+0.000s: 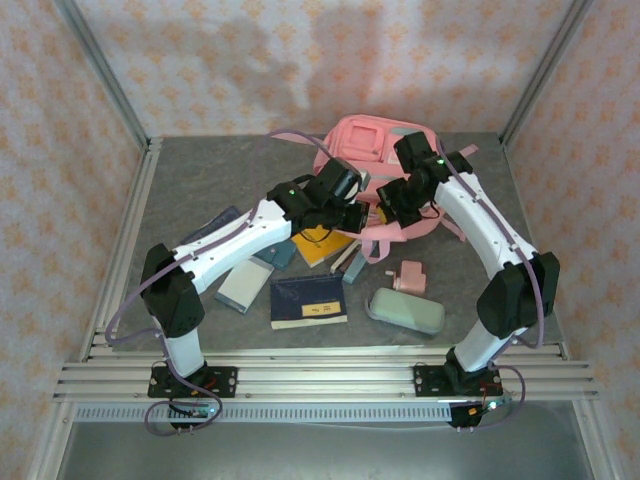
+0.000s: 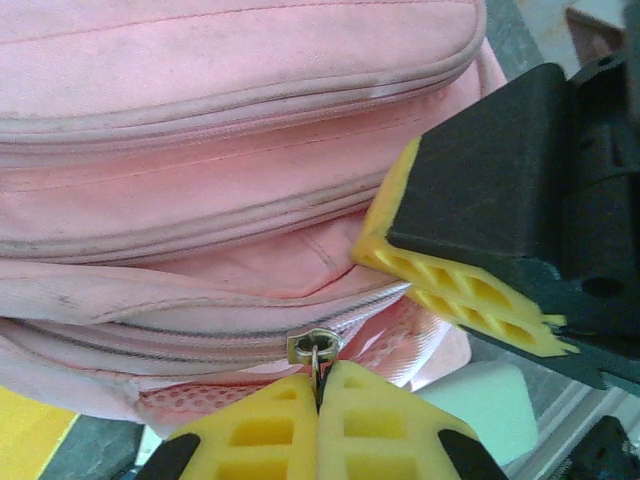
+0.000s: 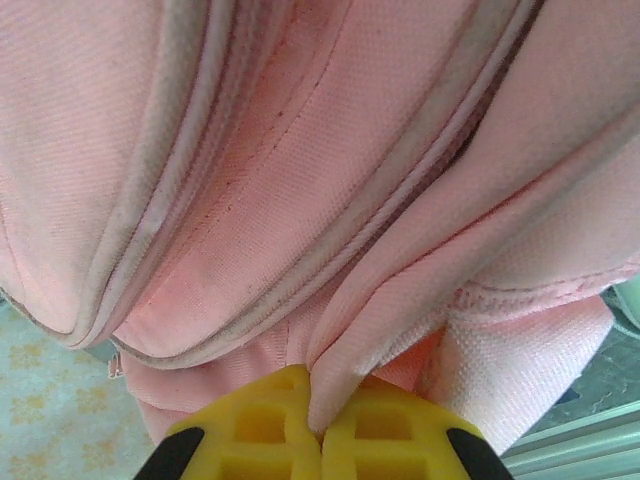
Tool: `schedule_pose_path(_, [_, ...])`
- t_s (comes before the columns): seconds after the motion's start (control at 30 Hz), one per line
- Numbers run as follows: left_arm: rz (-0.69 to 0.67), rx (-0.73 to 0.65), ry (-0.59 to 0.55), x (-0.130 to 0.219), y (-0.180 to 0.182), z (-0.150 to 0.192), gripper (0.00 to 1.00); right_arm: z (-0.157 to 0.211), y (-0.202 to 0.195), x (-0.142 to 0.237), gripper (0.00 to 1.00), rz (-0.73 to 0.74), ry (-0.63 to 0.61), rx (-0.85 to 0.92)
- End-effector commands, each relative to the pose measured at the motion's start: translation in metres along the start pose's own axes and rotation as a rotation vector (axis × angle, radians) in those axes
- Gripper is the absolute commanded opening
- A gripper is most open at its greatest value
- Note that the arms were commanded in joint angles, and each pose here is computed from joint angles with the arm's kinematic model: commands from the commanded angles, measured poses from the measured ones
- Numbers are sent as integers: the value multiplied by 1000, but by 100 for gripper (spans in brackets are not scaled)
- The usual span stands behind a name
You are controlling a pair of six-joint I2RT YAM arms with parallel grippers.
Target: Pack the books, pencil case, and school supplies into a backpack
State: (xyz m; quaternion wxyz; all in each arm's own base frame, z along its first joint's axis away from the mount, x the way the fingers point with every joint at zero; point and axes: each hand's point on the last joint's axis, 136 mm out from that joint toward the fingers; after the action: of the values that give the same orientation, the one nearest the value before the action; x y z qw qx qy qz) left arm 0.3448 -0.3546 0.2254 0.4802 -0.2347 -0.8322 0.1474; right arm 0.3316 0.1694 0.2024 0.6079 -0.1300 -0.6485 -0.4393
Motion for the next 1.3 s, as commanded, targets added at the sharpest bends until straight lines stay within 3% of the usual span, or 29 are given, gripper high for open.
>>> schedule_pose_path(0.0, [-75, 0, -77, 14, 26, -15, 0, -14, -1, 17, 0, 5, -93, 59])
schedule_pose_path(0.4, [-209, 132, -121, 11, 112, -29, 0, -14, 5, 43, 0, -12, -99, 180])
schedule_pose_path(0.77, [-258, 275, -169, -18, 179, -75, 0, -3, 7, 56, 0, -70, -32, 308])
schedule_pose_path(0.97, [-236, 362, -214, -35, 203, -104, 0, 2, 10, 64, 0, -108, -15, 363])
schedule_pose_path(1.27, [-98, 403, -299, -47, 205, -158, 0, 3, 13, 62, 0, -150, 11, 404])
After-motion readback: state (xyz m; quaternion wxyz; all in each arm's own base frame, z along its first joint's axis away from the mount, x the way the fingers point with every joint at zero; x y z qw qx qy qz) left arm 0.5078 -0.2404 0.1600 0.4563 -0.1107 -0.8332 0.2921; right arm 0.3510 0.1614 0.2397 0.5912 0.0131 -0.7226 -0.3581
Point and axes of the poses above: each hand's point on the last joint's axis, 136 mm out from that joint toward the fingers, its own x axis back along the fingers, its own y axis along the line the jaws close on, z = x × y, and after that the axes turned 10 degrees about x, right-handed
